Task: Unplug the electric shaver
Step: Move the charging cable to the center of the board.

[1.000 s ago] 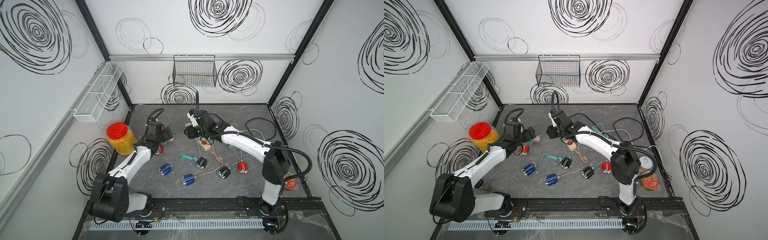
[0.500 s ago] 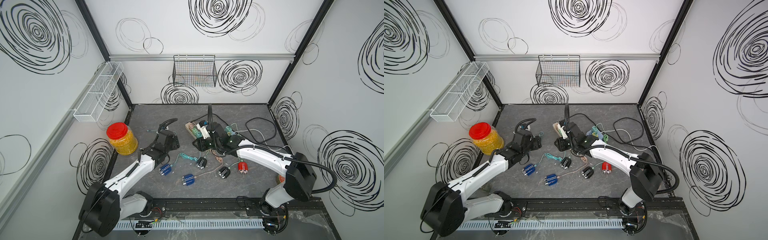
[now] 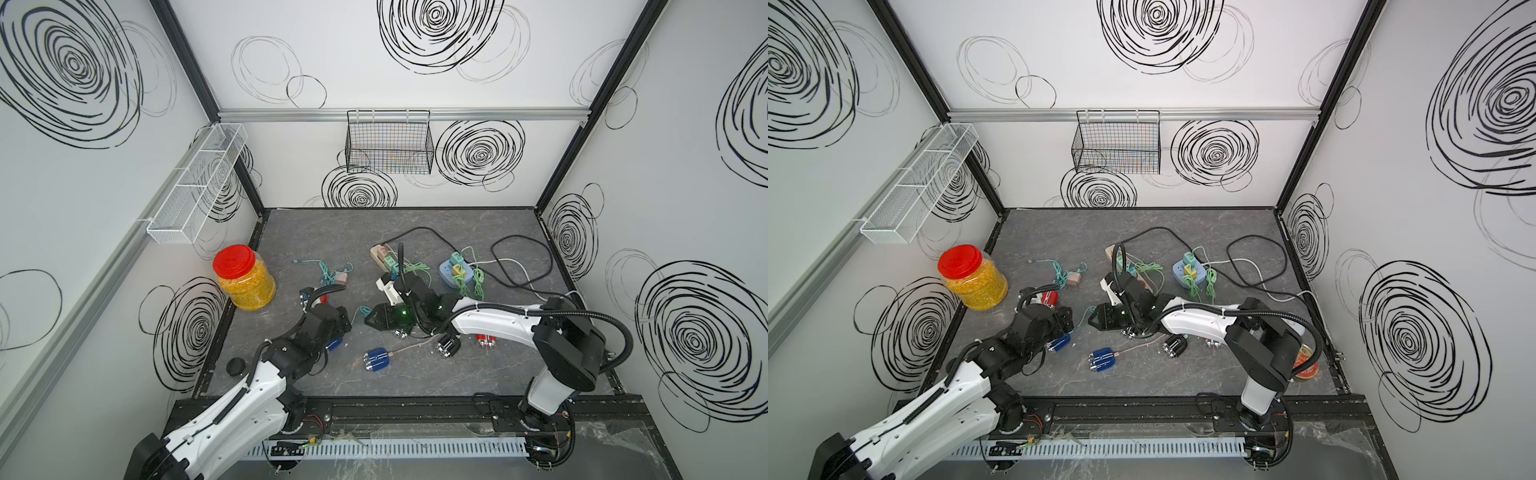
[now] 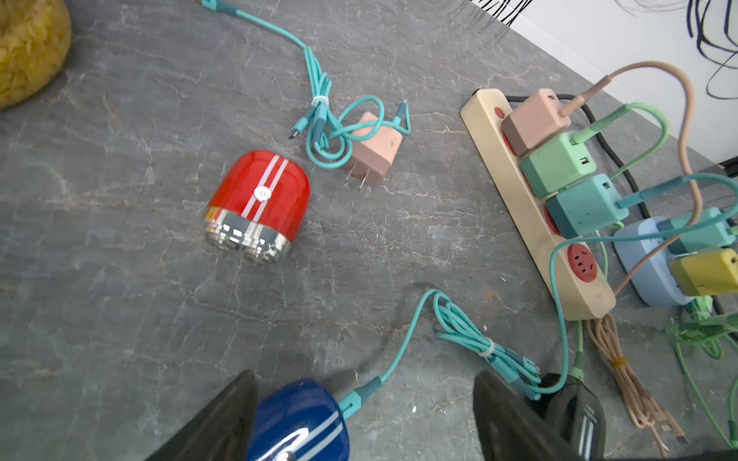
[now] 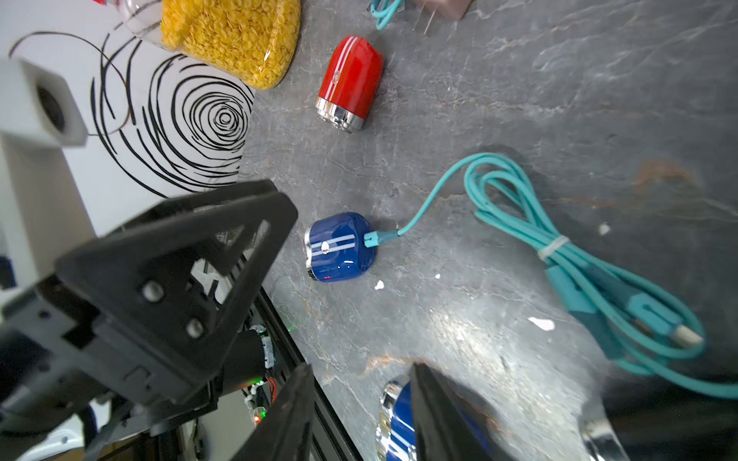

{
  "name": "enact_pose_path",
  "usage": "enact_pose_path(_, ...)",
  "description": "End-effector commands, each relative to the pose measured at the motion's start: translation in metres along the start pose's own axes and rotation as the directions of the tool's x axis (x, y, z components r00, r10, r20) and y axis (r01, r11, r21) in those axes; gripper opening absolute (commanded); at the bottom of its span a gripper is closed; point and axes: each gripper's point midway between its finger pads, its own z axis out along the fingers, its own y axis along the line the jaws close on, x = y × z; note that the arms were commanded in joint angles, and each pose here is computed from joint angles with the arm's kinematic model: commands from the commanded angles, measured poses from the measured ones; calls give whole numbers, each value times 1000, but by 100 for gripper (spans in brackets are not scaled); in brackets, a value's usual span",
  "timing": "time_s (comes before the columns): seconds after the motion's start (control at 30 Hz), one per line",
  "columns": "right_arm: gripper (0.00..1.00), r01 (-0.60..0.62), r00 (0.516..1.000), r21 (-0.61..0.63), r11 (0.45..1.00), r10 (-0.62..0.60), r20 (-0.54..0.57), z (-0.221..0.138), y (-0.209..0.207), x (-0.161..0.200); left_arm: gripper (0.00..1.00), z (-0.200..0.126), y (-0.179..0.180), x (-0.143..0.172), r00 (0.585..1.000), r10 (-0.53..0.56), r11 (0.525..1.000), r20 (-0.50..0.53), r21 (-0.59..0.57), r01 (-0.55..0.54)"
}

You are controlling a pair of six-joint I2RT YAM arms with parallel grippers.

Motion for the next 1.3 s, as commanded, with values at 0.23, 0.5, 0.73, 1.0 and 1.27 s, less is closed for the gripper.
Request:
enact_pose_path(0.23,40,-104,991,-79,991,96,-95,55,10,12,89,-6,35,21,990,-117,988,84,-93,124)
enact_pose_path(0.5,39,-155,982,-65,986,147,-121,88,0,7,91,-5,40,20,991,-77,991,106,-101,87)
enact_pose_path(0.73,36,-198,972,-10,980,195,-129,98,-17,12,94,-4,41,14,991,-28,993,127,-112,42)
enact_pose_path(1.0,36,-240,966,14,971,240,-98,105,-34,-3,95,10,38,15,995,-10,996,100,-89,19)
enact_pose_path(1.27,32,-263,962,25,965,264,-75,114,-45,-25,95,12,37,18,997,19,998,78,-69,-13)
